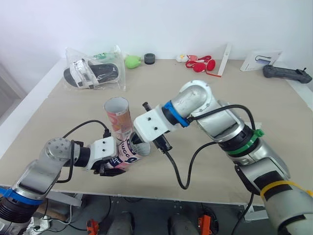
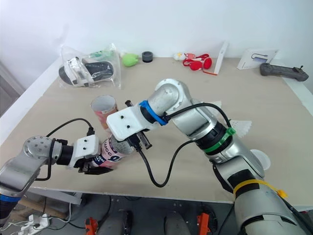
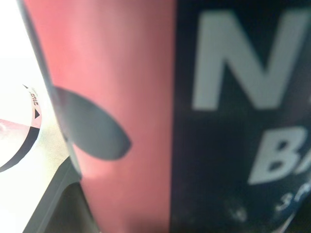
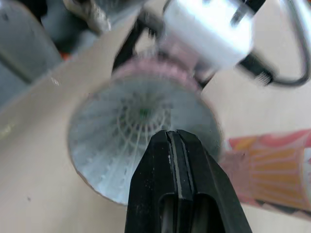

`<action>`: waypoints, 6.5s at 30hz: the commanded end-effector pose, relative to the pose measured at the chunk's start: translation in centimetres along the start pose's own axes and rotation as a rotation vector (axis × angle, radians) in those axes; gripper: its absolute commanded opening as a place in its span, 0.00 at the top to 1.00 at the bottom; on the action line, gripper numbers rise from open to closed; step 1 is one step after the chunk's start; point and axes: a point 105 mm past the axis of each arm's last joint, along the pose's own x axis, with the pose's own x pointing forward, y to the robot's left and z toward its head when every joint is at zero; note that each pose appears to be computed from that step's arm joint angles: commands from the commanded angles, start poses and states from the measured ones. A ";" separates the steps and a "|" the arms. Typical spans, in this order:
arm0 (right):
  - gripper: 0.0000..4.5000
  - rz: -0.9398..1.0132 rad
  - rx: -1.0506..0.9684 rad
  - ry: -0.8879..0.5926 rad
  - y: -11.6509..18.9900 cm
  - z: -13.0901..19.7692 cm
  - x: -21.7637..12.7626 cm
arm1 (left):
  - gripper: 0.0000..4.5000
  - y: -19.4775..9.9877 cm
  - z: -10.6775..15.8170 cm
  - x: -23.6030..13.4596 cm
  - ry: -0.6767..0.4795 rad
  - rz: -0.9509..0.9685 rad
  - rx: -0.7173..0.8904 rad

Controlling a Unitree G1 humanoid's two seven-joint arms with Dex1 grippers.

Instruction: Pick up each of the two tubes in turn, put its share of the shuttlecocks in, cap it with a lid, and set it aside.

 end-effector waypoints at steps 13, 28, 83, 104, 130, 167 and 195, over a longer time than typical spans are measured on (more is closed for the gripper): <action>0.99 0.092 -0.061 -0.036 0.1 1.7 2.6 | 0.32 -1.9 -1.4 2.1 0.023 -0.078 -0.091; 0.99 0.004 -0.044 -0.059 -1.2 2.6 -2.5 | 0.32 -2.0 -1.6 2.2 0.024 -0.077 -0.096; 0.93 -0.184 0.391 -0.073 6.0 -0.7 -14.5 | 0.32 -1.2 6.0 3.7 -0.527 0.053 -0.027; 0.02 -0.258 0.792 0.447 15.2 -9.9 -20.9 | 0.32 -0.8 8.6 11.3 -0.764 0.035 -0.064; 0.55 -0.244 0.361 0.060 4.5 -0.8 -17.7 | 0.32 -1.3 6.6 13.3 -0.692 -0.038 -0.098; 0.98 -0.052 -0.020 0.044 0.5 2.9 -14.5 | 0.32 -0.5 6.2 14.2 -0.697 -0.028 -0.125; 0.01 0.016 0.788 0.643 18.7 -19.4 -18.4 | 0.32 -0.5 5.9 14.4 -0.690 -0.023 -0.142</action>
